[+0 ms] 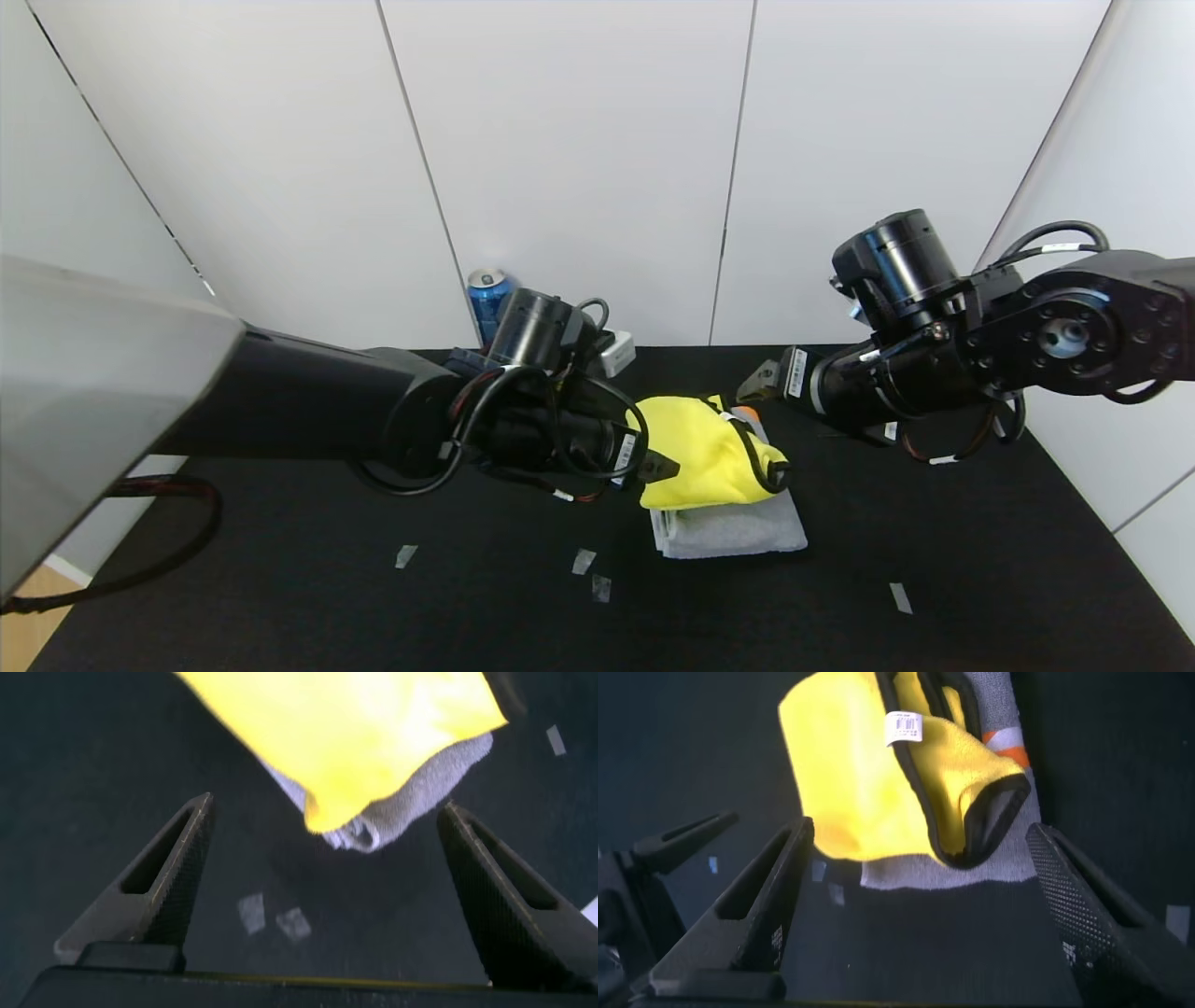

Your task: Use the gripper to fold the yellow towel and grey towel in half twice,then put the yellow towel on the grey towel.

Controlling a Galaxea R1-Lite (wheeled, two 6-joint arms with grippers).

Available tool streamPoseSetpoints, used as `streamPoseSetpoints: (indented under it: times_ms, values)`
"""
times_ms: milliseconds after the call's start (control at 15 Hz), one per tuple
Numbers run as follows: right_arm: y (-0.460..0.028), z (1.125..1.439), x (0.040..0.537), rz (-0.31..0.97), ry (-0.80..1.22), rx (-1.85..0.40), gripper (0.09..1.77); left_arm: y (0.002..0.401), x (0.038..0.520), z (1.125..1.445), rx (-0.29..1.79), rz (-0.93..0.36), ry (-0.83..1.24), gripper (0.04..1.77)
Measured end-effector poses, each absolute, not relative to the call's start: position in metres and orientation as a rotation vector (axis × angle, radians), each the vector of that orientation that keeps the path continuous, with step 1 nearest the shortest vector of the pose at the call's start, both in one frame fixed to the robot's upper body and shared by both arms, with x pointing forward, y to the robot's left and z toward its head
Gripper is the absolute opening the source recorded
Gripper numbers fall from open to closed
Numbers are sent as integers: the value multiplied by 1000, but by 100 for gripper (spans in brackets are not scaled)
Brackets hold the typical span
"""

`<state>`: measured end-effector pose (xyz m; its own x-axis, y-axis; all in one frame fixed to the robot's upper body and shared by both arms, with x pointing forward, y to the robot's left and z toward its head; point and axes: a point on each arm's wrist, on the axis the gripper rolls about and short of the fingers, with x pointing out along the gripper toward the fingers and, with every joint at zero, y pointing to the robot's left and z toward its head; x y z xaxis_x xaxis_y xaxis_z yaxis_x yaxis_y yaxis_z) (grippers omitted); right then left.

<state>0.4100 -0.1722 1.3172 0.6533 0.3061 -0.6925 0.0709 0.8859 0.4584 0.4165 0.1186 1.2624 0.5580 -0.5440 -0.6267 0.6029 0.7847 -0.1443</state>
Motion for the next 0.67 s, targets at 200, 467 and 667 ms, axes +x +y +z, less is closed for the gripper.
streamPoseSetpoints:
  times_ms: [200,467,667]
  values:
    - [-182,1334,382,163,832,483,167,136,390,1281,96,-666,689,168]
    - [-207,1351,330,205,796,452,168,167,343,1302,146,-636,688,169]
    - [-238,1355,292,220,745,375,169,191,304,1320,167,-627,703,170]
